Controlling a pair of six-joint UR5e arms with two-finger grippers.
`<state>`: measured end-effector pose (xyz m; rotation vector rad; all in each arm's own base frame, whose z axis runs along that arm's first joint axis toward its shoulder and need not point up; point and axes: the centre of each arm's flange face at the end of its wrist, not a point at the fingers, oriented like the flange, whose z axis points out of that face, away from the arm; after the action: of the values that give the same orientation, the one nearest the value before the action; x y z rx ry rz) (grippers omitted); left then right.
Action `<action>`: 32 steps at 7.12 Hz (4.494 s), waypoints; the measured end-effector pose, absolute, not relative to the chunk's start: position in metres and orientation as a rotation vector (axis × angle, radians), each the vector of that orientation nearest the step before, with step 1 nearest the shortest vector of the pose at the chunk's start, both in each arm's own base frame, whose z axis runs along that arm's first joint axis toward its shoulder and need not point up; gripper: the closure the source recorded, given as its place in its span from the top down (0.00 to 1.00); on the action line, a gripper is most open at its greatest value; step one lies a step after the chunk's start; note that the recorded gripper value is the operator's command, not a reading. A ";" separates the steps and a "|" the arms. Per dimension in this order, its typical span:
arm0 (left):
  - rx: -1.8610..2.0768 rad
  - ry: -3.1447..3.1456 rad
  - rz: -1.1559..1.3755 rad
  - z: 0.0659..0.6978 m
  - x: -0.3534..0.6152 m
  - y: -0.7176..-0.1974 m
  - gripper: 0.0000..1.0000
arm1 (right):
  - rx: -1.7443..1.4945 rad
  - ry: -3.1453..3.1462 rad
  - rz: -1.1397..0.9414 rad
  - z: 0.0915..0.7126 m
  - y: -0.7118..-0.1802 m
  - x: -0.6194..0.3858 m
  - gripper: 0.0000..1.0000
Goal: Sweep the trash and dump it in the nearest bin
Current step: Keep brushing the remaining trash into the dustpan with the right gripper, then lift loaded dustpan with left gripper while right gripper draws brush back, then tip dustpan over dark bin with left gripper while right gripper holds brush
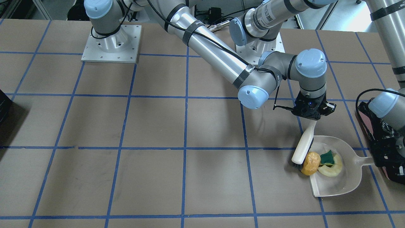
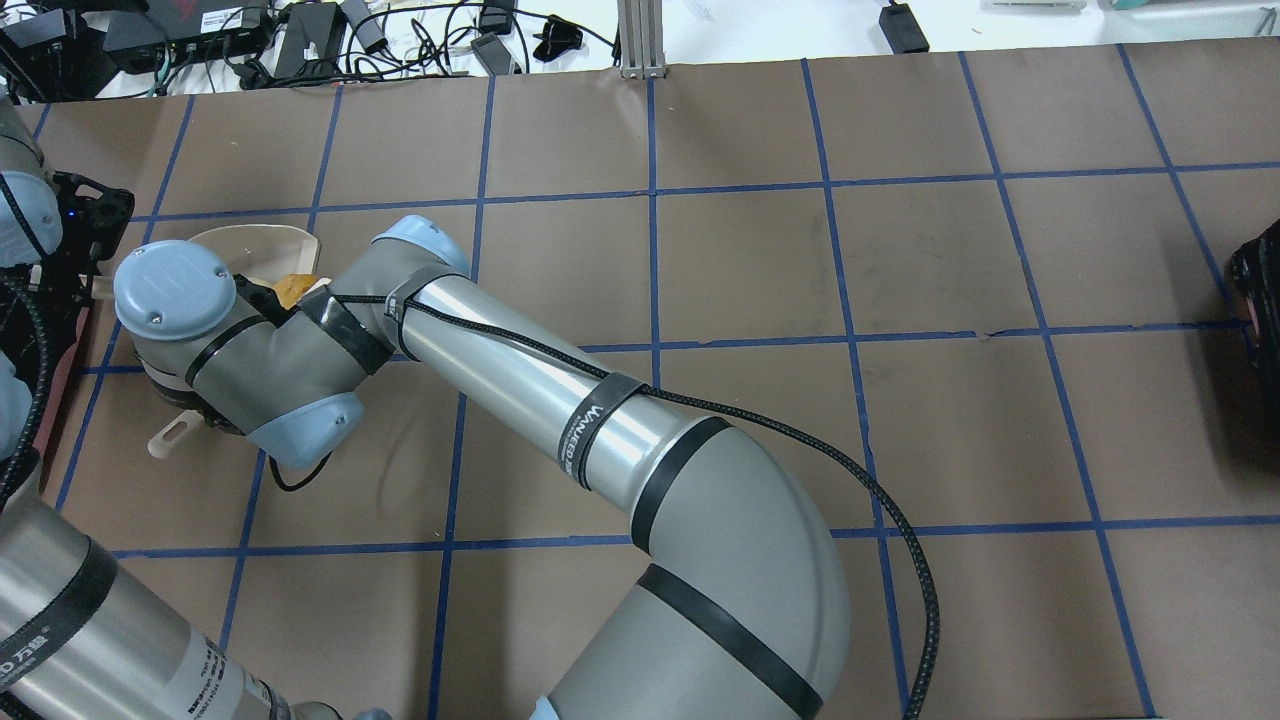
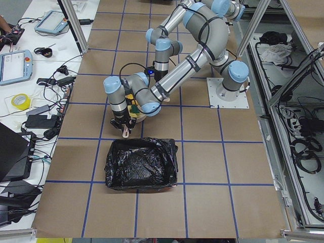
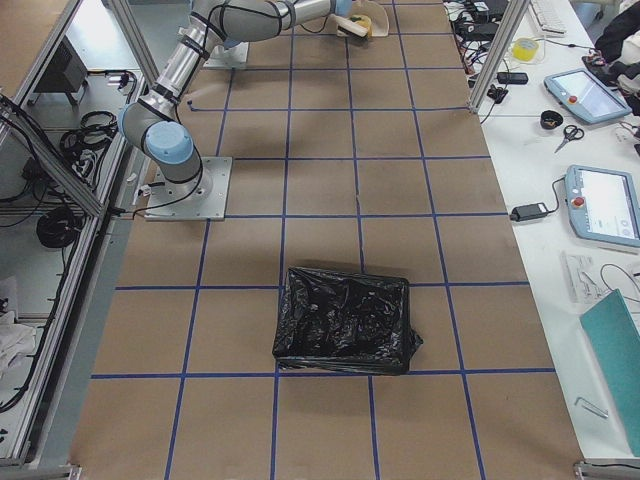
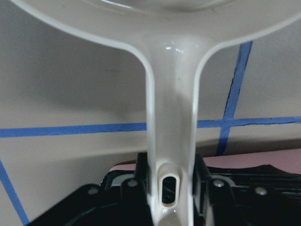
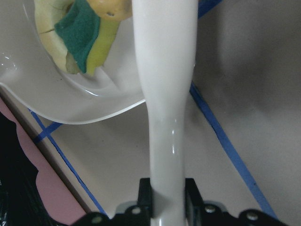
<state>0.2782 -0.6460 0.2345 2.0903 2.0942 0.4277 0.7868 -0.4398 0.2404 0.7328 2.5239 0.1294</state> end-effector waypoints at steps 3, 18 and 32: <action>2.089 2.094 0.427 0.235 0.279 -0.646 0.00 | 0.660 2.502 0.158 0.250 -0.432 0.798 0.00; 2.082 2.109 0.375 0.239 0.276 -0.647 0.00 | 0.278 2.788 0.096 0.368 -0.450 0.724 0.00; 1.670 2.584 0.065 0.407 0.483 -0.511 0.00 | 0.141 3.221 0.321 0.334 -0.370 0.381 0.00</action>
<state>0.4835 -0.5108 0.4071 1.6702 2.5844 0.0649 0.3806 -0.3696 0.3340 0.1408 3.2211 0.3208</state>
